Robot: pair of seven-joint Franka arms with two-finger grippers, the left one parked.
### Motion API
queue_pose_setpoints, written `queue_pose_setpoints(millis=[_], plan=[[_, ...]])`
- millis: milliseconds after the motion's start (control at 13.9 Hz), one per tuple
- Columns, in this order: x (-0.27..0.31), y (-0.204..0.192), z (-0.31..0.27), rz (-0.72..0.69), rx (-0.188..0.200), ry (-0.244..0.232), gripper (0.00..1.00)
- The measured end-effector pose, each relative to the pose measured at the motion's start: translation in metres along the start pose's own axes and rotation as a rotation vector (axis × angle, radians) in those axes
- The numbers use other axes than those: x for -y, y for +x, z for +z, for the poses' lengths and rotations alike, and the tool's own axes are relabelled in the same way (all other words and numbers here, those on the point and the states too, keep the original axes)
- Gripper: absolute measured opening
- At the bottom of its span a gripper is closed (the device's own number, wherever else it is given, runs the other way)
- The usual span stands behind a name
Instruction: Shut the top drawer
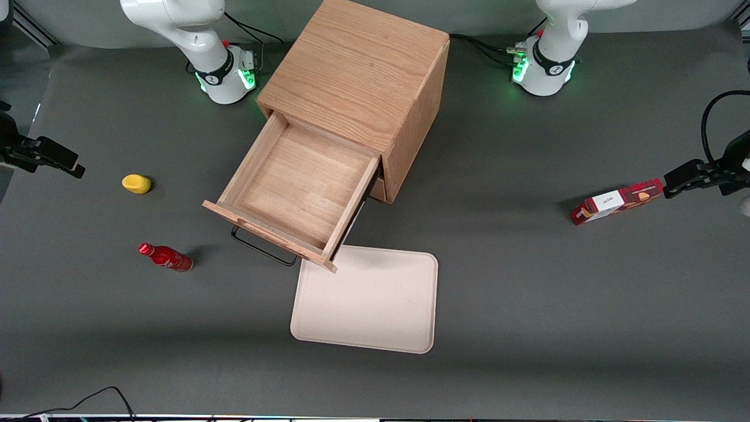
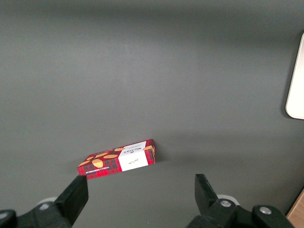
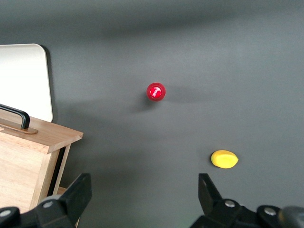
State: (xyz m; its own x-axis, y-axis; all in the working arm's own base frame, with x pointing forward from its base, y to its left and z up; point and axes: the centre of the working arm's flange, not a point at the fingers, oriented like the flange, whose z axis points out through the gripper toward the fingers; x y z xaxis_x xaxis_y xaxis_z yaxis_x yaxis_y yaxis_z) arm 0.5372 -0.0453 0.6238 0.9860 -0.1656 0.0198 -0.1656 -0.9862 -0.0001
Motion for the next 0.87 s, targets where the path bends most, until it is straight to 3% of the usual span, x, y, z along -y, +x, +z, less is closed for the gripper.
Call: queue_pose_setpoints(millis=[577,865], plan=[[0.002,0.005,0.009,-0.023,0.016,-0.004,1.0],[0.008,0.021,0.011,-0.218,0.011,-0.004,1.0]])
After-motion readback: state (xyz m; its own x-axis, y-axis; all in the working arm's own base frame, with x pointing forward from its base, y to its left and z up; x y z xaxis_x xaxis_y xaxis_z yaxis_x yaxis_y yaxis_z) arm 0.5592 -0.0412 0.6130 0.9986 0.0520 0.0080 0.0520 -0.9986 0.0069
